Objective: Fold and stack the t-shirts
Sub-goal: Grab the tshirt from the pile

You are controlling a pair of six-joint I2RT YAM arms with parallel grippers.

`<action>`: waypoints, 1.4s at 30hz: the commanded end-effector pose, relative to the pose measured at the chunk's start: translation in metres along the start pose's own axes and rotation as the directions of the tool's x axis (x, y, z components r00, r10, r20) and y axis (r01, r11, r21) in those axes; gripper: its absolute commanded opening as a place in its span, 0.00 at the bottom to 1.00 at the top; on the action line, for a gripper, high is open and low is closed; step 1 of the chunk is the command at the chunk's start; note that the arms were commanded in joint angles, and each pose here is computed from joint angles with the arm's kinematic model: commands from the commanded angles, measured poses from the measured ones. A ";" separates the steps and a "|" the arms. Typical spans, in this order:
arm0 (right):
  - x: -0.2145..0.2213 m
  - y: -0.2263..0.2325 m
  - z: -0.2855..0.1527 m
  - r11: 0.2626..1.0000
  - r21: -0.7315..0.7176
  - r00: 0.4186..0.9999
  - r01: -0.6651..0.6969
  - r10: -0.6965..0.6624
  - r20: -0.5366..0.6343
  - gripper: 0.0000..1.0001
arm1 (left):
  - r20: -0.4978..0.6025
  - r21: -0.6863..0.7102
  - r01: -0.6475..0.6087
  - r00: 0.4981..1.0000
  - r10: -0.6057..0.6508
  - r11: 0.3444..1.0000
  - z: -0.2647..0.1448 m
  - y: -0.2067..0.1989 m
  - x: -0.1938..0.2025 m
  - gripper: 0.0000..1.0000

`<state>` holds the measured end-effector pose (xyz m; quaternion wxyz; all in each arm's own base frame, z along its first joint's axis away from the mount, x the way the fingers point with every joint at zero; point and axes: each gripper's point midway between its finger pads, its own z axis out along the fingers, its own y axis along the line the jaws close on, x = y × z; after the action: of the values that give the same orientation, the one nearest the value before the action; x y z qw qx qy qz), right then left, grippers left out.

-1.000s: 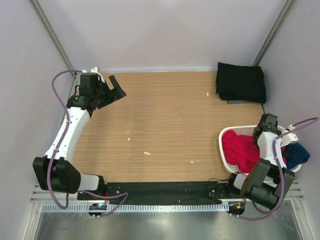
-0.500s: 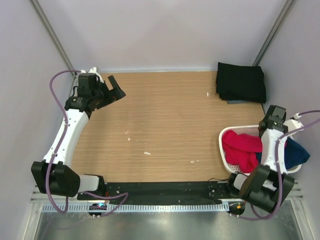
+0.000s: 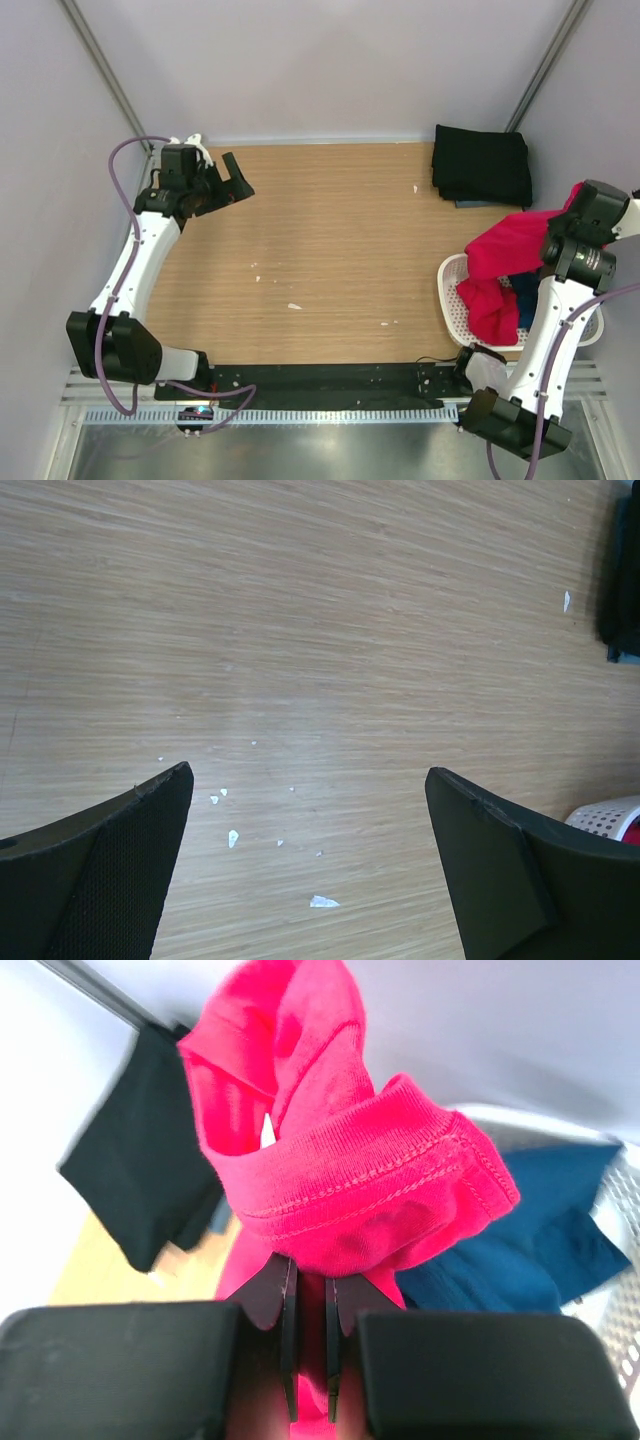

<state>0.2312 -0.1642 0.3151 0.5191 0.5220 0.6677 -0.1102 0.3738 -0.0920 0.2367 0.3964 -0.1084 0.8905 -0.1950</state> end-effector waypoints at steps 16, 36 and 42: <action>0.156 -0.080 0.035 0.978 0.179 0.933 0.109 -0.039 -0.357 0.53 | 0.013 0.078 0.006 1.000 -0.007 0.997 0.004 -0.019 -0.016 1.00; 0.106 -0.080 0.034 0.951 0.238 0.958 0.196 -0.133 -0.255 0.73 | -0.047 0.140 0.061 0.997 -0.055 0.988 0.015 -0.029 -0.006 1.00; 0.140 -0.098 0.047 0.927 0.281 0.925 0.249 -0.141 -0.353 0.67 | -0.019 0.156 0.042 0.999 -0.040 0.987 0.006 -0.034 -0.012 1.00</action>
<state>0.1930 -0.1536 0.1515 0.3058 0.5423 0.7647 -0.1660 0.3837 -0.1161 0.2245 0.3537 -0.1101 0.8933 -0.2544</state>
